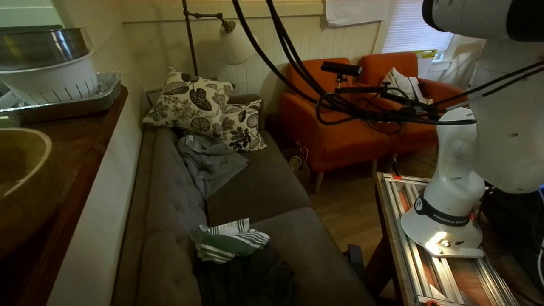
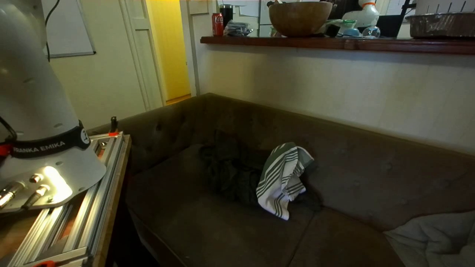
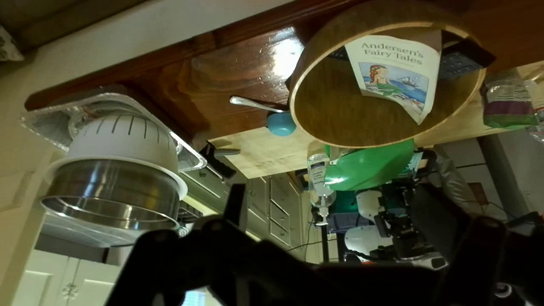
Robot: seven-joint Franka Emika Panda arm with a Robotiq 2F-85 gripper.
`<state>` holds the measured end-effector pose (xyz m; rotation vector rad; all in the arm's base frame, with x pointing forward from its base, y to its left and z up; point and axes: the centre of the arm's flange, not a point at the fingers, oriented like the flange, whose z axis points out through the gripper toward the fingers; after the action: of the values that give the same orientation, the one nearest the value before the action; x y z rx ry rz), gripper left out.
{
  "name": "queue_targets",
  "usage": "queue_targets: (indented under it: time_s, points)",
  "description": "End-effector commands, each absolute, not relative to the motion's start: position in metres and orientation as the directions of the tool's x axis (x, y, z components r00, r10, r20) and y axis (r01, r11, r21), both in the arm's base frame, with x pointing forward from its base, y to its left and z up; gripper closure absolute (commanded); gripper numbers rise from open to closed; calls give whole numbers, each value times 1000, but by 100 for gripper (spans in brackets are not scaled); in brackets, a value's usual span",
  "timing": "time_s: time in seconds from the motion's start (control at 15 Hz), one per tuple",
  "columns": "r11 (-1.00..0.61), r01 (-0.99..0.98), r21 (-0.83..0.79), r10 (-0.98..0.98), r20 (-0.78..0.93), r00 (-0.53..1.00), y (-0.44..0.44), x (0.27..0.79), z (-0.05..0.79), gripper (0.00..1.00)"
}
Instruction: Put the white book on the sofa.
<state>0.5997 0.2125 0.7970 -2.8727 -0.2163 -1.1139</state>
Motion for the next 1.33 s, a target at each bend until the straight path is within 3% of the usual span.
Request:
queue_targets:
  time_s: [0.0,0.6,0.93,1.13,1.2,1.27]
  points:
    - [-953,283,106,269,726,633,238,647,808,0]
    - [-700,663,263,634,658,408,322,728,751,0]
    - [-619,740,264,724,557,406,348,741,714,0]
    - [-546,793,271,785,497,371,355,738,699,0]
    - [-604,749,272,751,509,420,325,680,660,0]
    - [-582,765,275,766,500,403,328,679,657,0]
